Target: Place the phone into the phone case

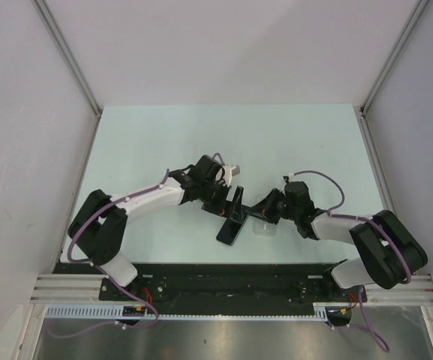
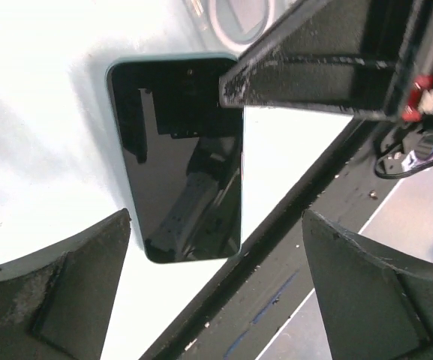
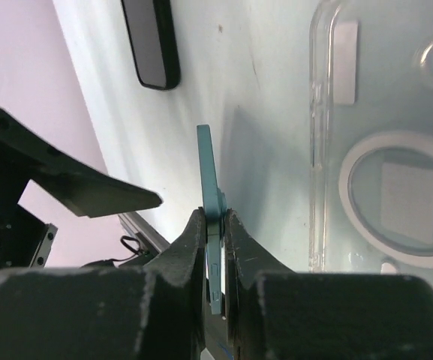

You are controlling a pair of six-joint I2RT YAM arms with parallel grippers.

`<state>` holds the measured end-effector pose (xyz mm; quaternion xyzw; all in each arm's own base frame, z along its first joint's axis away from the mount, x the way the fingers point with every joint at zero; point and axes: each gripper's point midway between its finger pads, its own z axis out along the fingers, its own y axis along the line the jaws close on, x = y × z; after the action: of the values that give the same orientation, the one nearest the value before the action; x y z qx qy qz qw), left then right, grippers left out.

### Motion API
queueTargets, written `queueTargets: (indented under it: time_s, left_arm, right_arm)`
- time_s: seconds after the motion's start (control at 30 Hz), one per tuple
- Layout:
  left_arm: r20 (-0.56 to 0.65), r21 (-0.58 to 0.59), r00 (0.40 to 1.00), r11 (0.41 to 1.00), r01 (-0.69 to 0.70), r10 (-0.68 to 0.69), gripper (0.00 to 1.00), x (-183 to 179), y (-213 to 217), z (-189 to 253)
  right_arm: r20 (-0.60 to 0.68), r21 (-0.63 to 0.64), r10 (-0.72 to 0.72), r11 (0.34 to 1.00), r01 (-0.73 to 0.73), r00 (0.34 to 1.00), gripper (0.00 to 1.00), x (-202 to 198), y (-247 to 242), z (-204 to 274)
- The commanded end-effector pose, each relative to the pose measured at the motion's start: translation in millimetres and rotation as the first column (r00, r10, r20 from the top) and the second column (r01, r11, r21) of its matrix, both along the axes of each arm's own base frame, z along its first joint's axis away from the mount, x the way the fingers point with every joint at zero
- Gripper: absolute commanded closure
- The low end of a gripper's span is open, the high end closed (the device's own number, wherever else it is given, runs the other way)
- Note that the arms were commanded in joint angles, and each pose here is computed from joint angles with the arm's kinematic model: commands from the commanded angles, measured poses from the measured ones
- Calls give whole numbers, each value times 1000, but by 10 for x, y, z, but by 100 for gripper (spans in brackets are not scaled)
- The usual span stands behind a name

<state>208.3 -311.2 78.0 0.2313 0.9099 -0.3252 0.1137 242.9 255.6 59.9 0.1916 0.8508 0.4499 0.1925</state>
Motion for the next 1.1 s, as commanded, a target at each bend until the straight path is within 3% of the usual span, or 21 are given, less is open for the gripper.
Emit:
queueTargets:
  time_s: [0.0, 0.2, 0.33, 0.67, 1.07]
  left_arm:
    - [70, -114, 997, 993, -36, 44, 0, 123, 21, 565]
    - [122, -117, 986, 988, -104, 118, 0, 277, 170, 782]
    - [160, -110, 972, 982, -153, 169, 1, 383, 243, 837]
    - [137, -98, 974, 981, -168, 180, 3, 472, 185, 752]
    - [109, -104, 979, 982, -158, 169, 3, 479, 126, 659]
  right_arm:
    - [144, 99, 63, 992, -78, 988, 100, 132, -82, 463]
    - [176, 102, 127, 984, -146, 976, 100, 193, -337, 707]
    - [201, 0, 157, 987, -160, 967, 100, 345, -718, 691]
    - [46, -159, 204, 968, -195, 978, 100, 488, -1164, 433]
    - [4, -310, 237, 924, -224, 972, 99, 791, -1295, 208]
